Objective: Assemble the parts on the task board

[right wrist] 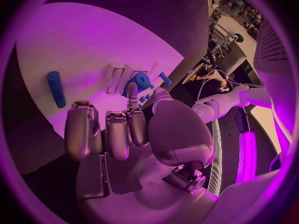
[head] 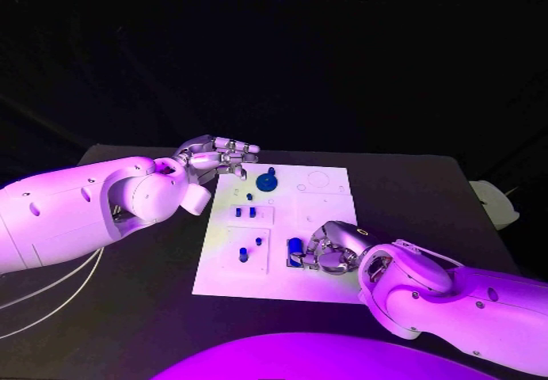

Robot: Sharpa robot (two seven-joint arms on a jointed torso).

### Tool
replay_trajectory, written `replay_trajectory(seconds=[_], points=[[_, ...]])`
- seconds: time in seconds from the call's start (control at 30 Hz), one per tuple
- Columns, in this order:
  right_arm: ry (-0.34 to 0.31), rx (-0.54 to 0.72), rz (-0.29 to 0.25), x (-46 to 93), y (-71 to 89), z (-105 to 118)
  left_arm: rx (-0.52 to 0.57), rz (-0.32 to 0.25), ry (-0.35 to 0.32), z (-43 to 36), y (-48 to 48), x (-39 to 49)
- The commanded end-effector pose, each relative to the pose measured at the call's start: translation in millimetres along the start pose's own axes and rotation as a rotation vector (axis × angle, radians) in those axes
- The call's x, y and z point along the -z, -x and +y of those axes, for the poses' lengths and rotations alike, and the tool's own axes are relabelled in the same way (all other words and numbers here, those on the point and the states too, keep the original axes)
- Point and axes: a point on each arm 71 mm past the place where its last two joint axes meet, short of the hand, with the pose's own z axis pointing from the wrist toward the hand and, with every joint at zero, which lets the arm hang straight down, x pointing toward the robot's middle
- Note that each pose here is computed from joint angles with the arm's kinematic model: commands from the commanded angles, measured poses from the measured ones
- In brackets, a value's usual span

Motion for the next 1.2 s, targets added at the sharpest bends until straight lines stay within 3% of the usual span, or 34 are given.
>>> replay_trajectory(seconds=[0.03,0.33,0.63,1.2], points=[[0.038,-0.010,-0.006,4.5,0.9,3,0.006,0.016,-0.005,-0.7,-1.5,0.0],[0.004,0.000,0.041,5.6,-0.6,-8,0.007,0.018,-0.005,-0.7,-1.7,0.1],[-0.030,0.019,0.037,-0.4,-0.5,-15,0.007,0.017,-0.004,-0.7,-1.5,0.3],[-0.021,0.051,0.060,-11.1,-6.7,-6,0.007,0.020,-0.002,-0.6,-2.4,-0.2]])
